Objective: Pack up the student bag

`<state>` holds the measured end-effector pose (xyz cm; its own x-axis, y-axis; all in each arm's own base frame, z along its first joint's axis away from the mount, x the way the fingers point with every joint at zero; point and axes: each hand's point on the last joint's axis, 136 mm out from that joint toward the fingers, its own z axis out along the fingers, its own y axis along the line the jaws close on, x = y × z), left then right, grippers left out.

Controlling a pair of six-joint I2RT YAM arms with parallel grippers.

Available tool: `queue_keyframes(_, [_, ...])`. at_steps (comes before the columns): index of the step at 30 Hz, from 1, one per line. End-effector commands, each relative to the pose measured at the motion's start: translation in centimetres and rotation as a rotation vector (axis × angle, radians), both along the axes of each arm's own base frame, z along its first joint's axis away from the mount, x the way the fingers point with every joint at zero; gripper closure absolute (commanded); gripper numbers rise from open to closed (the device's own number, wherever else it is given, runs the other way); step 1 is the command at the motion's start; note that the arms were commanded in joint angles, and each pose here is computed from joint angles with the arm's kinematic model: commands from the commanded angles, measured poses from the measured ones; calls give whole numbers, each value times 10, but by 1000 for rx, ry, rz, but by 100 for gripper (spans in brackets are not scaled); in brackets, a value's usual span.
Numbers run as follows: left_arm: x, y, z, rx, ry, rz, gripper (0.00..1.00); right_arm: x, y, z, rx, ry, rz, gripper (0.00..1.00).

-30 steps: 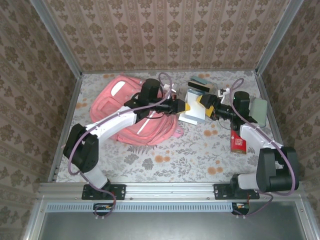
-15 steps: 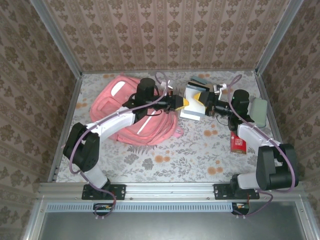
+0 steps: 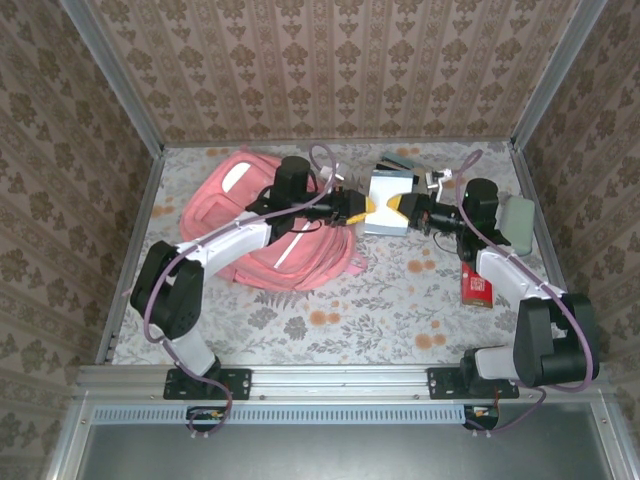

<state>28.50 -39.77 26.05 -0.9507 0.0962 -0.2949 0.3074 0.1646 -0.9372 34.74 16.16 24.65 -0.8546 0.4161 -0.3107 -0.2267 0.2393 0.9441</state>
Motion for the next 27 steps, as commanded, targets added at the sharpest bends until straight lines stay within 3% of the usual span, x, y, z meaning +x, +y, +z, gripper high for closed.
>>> queue_keyframes(1, [10, 17, 8, 19, -40, 32, 41, -1, 0, 19, -34, -71, -2, 100])
queue_keyframes(5, [23, 60, -2, 193, -87, 143, 23, 2, -9, 5, -72, -30, -48, 100])
queue_keyframes(8, [23, 90, -24, 413, -150, 173, 23, 3, -16, -6, -111, -3, -84, 100])
queue_keyframes(19, [33, 155, -112, 963, -264, 170, 42, -6, -25, -29, -161, 62, -131, 100])
queue_keyframes(27, [41, 149, -154, 1235, -421, 39, 47, -10, -26, -33, -146, 78, -144, 100])
